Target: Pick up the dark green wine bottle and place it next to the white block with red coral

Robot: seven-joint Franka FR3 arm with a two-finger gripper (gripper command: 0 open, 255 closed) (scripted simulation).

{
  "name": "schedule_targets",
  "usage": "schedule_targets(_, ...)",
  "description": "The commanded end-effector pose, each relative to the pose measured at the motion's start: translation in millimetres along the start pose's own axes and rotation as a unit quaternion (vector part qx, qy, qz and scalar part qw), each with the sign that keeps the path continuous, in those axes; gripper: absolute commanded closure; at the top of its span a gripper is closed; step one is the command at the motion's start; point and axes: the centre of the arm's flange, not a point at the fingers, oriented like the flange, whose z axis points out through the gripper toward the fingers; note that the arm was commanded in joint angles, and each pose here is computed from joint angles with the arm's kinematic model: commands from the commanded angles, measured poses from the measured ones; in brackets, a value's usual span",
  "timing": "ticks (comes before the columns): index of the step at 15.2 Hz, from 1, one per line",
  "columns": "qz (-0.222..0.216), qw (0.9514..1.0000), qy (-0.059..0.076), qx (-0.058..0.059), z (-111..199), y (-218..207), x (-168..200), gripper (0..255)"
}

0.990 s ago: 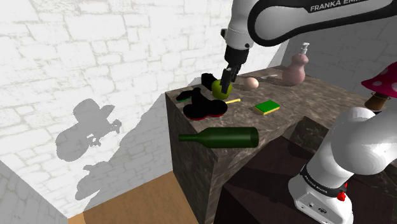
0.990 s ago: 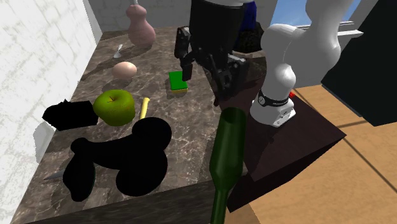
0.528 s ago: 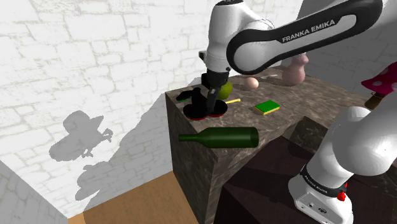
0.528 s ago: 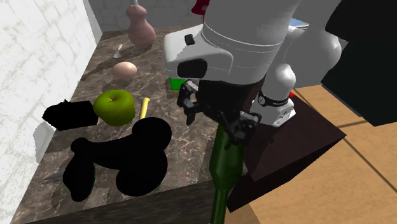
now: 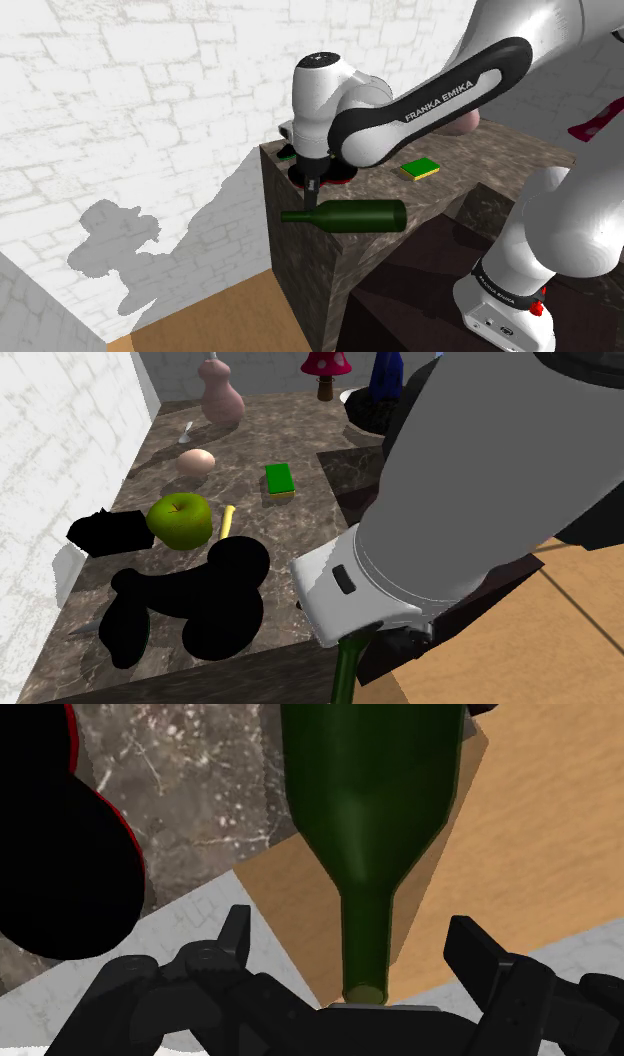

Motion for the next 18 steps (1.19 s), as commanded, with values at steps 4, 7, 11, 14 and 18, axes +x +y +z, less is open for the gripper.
schedule_targets(4, -0.031, 0.9995, -0.002, 0.0, 29, -19, 14, 0)
schedule_targets(7, -0.031, 0.9995, -0.002, 0.0, 45, -19, 14, 0)
schedule_targets(11, -0.031, 0.9995, -0.002, 0.0, 59, -19, 14, 0)
schedule_targets(14, -0.031, 0.9995, -0.002, 0.0, 59, -19, 14, 0)
schedule_targets(18, -0.031, 0.9995, -0.002, 0.0, 59, -19, 14, 255)
